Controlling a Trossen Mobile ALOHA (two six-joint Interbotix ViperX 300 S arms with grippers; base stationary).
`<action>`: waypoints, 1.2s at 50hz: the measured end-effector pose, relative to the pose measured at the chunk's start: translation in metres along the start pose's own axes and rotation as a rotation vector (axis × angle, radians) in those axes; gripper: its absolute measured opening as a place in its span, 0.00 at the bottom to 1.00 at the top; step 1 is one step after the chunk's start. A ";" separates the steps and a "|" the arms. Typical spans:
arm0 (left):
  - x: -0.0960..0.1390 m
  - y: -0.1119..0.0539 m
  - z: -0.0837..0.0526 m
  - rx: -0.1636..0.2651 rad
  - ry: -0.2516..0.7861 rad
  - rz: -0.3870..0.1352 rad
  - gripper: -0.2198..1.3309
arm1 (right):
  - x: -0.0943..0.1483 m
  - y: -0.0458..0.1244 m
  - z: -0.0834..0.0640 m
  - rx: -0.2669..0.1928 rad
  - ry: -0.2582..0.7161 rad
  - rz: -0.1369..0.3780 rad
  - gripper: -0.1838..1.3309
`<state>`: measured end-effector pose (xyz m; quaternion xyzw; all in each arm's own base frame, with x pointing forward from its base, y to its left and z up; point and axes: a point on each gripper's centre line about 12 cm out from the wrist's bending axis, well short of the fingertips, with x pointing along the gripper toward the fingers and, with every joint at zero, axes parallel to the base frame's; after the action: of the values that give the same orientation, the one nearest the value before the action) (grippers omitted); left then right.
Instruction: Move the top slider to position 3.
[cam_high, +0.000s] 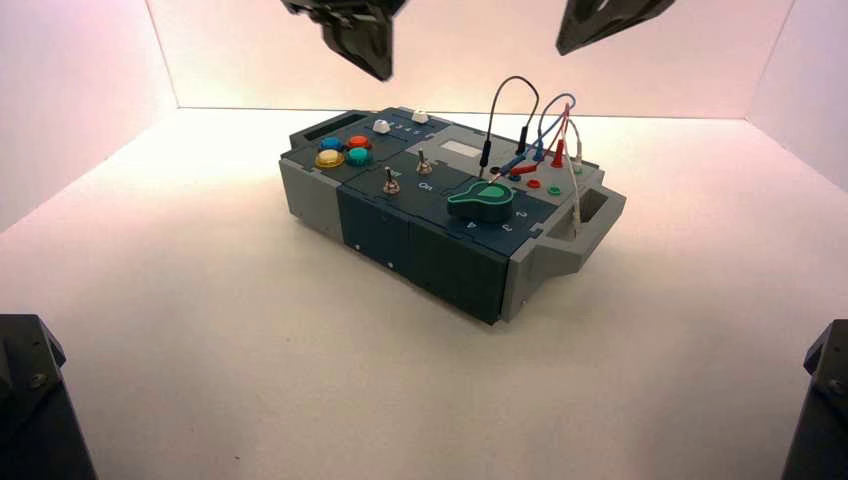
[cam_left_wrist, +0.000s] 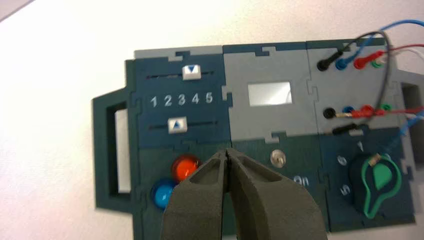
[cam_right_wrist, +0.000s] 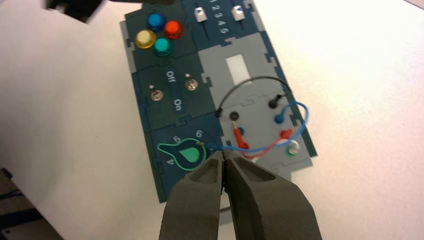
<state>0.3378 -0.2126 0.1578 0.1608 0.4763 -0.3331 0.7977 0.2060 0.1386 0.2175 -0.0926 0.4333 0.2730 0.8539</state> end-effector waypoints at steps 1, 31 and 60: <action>0.002 0.000 0.001 0.003 0.002 -0.001 0.04 | -0.001 0.000 -0.001 0.000 0.000 0.000 0.03; 0.067 0.009 0.035 0.021 0.061 -0.034 0.04 | 0.001 -0.009 -0.009 0.034 -0.026 -0.024 0.03; 0.093 0.014 0.048 0.033 0.080 -0.042 0.04 | -0.001 -0.018 -0.009 0.064 -0.041 -0.050 0.03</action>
<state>0.4088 -0.2649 0.1004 0.1771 0.5055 -0.3511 0.7680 0.2093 0.1193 0.2115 -0.0706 0.4219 0.2394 0.8716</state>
